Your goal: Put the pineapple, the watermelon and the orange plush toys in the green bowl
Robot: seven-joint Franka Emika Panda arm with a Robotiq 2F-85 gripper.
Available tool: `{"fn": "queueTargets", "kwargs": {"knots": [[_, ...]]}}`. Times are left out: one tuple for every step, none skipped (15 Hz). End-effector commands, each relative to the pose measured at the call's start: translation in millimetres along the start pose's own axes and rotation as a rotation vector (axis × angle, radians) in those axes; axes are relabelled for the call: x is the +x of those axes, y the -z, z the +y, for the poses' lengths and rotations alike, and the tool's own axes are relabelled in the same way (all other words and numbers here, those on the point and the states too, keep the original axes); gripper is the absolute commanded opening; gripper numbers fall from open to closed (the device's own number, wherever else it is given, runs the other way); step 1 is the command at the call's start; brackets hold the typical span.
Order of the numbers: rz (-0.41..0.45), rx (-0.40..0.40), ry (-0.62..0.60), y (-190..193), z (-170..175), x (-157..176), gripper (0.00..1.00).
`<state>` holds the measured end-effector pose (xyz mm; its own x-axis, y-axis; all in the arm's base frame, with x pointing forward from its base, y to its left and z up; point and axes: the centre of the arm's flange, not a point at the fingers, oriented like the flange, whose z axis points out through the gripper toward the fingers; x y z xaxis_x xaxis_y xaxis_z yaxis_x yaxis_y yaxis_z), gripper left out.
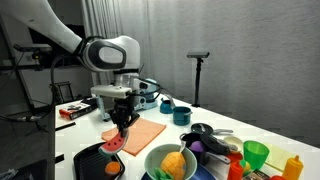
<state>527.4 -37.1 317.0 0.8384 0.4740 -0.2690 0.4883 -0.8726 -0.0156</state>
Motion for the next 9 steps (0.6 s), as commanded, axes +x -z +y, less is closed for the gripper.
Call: {"fn": "queueTargets", "kwargs": {"knots": [[0.131, -0.013, -0.152, 52, 49, -34, 0.02], [0.165, -0.019, -0.196, 62, 62, -42, 0.02], [0.198, -0.023, -0.24, 71, 78, -48, 0.02], [0.229, -0.033, -0.287, 77, 94, -53, 0.02], [0.262, -0.054, -0.331, 83, 109, -56, 0.02], [0.293, -0.07, -0.377, 88, 123, -56, 0.02], [0.323, -0.085, -0.427, 91, 137, -56, 0.02], [0.353, -0.106, -0.475, 92, 149, -55, 0.02], [0.379, -0.123, -0.524, 91, 160, -52, 0.02]]}}
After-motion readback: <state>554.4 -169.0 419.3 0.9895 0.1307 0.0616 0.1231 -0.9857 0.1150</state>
